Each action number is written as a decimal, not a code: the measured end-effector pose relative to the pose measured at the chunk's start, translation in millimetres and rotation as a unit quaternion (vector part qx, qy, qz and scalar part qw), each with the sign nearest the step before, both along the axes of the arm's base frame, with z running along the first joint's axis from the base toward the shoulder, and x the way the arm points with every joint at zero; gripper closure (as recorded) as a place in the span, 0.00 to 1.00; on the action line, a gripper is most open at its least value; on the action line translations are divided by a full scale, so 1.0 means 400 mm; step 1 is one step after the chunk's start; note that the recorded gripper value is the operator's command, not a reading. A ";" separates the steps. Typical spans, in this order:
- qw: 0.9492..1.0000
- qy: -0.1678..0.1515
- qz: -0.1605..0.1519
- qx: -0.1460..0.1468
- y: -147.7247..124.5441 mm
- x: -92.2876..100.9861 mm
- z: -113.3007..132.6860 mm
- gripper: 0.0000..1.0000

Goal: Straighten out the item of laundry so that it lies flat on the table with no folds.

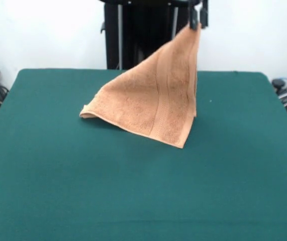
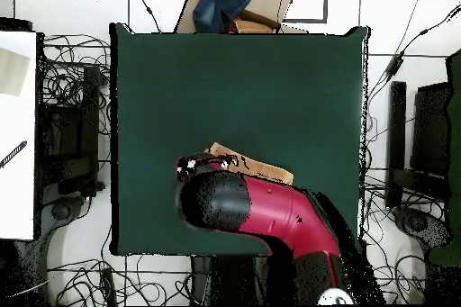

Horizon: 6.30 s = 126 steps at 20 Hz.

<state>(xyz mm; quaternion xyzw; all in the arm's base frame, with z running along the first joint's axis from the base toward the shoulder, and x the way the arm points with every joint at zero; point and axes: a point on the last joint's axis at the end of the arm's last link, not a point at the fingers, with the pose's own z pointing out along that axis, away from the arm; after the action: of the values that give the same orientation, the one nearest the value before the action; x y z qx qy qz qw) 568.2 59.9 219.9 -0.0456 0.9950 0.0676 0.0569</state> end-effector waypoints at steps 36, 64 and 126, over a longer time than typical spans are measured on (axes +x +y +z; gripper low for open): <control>0.998 0.004 -0.048 -0.030 -0.040 0.115 -0.095 1.00; 0.997 0.030 -0.063 -0.024 0.272 0.076 -0.041 1.00; 0.974 0.013 -0.228 -0.004 -0.059 0.266 -0.203 1.00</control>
<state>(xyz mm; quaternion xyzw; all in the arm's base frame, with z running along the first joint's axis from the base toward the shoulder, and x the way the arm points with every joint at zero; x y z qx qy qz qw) 674.5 36.5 138.9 0.1831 0.9802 0.0492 0.0572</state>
